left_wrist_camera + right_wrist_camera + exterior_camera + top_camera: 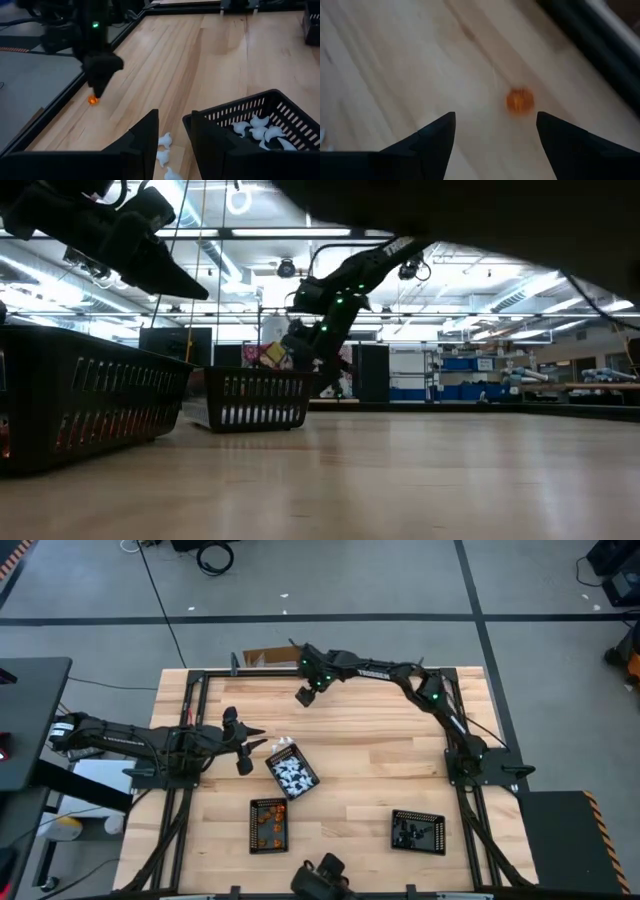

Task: Sort Halloween decoration
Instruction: Put the orange pumpkin toy into the left black basket

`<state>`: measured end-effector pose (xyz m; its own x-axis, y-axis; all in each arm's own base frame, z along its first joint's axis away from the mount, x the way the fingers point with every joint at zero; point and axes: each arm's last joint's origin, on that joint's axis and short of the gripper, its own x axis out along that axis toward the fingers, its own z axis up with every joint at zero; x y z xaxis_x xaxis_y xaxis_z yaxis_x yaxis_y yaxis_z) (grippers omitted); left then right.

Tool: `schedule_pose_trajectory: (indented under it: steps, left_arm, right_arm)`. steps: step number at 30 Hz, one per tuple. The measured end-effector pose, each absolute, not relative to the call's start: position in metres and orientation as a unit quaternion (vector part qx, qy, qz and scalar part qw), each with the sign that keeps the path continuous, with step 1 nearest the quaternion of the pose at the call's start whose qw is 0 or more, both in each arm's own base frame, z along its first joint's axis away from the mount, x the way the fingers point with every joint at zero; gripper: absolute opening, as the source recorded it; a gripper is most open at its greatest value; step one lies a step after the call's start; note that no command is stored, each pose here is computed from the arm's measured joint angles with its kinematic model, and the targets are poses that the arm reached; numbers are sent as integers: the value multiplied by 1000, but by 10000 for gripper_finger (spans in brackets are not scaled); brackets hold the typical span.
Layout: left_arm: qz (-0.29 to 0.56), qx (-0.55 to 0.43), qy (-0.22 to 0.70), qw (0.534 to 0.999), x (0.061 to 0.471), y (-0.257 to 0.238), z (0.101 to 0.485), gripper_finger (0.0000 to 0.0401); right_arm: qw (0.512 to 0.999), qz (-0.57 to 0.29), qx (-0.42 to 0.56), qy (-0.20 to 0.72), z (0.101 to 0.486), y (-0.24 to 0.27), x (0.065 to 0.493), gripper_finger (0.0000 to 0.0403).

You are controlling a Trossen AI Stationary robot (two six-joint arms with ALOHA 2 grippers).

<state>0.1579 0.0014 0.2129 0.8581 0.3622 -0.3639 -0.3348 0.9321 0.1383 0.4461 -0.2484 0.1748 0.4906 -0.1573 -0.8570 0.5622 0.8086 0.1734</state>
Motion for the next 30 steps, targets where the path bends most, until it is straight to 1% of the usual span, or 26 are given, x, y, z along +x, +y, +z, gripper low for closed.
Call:
schedule_pose_trajectory:
  steps: [3, 6, 9, 13, 15, 19, 24, 27, 30]
  left_arm:
    - [181, 35, 196, 963, 158, 1, 213, 119]
    - [181, 34, 199, 962, 158, 1, 212, 119]
    - [181, 34, 201, 962, 157, 1, 212, 119]
    - [181, 34, 202, 962, 157, 1, 212, 119]
    - [181, 35, 203, 962, 157, 1, 212, 119]
    - [181, 38, 214, 959, 156, 1, 209, 119]
    - [192, 38, 225, 955, 155, 4, 207, 119]
    - [241, 17, 233, 942, 159, 16, 204, 119]
    - [297, -12, 274, 915, 164, 36, 190, 119]
  right_arm:
    - [829, -203, 208, 478, 176, -250, 461, 278]
    - [802, -209, 204, 521, 163, -252, 468, 275]
    - [799, -216, 222, 516, 156, -255, 463, 274]
    - [791, -218, 248, 515, 159, -266, 455, 274]
    - [798, -208, 246, 510, 158, -270, 454, 274]
    - [814, -174, 213, 512, 164, -259, 460, 274]
    - [821, -167, 168, 520, 194, -239, 460, 274]
    - [816, -175, 135, 534, 226, -220, 453, 274]
    - [822, -185, 79, 533, 264, -193, 447, 274]
